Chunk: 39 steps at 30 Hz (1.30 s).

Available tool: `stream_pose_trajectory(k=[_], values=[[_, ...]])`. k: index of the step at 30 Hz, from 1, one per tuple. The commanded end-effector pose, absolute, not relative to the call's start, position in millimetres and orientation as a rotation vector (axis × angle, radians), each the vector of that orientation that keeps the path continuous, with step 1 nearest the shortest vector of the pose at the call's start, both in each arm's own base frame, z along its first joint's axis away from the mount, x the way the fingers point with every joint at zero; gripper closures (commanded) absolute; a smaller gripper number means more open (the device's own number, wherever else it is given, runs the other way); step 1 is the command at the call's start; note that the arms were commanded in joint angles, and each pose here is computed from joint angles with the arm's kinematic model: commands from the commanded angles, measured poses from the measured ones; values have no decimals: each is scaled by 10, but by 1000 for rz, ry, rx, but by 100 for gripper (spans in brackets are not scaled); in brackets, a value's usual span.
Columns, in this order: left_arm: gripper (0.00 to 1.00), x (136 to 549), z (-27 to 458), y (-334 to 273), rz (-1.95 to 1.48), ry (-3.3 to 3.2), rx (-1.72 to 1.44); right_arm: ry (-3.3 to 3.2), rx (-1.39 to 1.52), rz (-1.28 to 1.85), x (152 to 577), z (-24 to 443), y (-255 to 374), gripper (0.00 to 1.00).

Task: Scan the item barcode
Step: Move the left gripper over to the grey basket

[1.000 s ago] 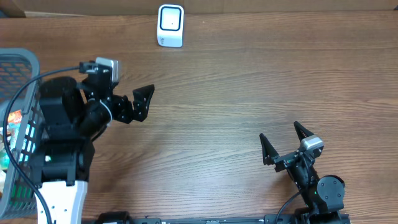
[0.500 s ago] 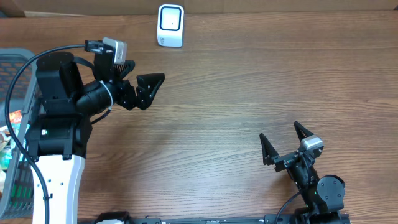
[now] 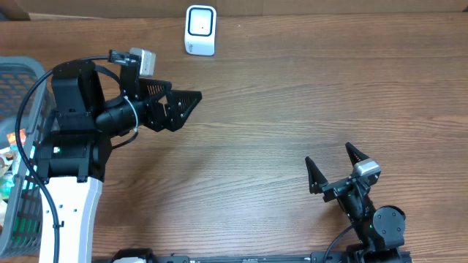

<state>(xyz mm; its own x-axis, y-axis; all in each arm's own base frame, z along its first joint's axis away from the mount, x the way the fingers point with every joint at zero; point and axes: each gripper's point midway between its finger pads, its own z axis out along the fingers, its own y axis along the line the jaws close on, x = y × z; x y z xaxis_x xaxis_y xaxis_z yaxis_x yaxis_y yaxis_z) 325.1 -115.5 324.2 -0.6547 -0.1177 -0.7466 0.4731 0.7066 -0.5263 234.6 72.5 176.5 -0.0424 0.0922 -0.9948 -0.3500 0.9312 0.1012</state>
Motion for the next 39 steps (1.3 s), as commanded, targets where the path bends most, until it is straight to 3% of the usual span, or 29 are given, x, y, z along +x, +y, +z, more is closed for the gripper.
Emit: stream_pose_trajectory(k=[1, 10, 15, 23, 33, 39], values=[[4, 3451, 3249, -839, -728, 2145, 68, 1570, -213, 368, 2340, 1751, 741, 0], [0, 3573, 3706, 205, -159, 2127, -250, 1570, -213, 368, 2340, 1752, 741, 0], [0, 3585, 3874, 743, -21, 2083, -477, 1570, -213, 368, 2340, 1751, 741, 0], [0, 3322, 3521, 1735, 131, 2035, -999, 1570, -213, 368, 2340, 1751, 741, 0], [0, 2838, 3494, 2509, 245, 1894, -1267, 1570, -213, 368, 2340, 1752, 741, 0], [2, 2363, 2842, 2927, 286, 1975, -1586, 1570, -213, 368, 2340, 1751, 741, 0]])
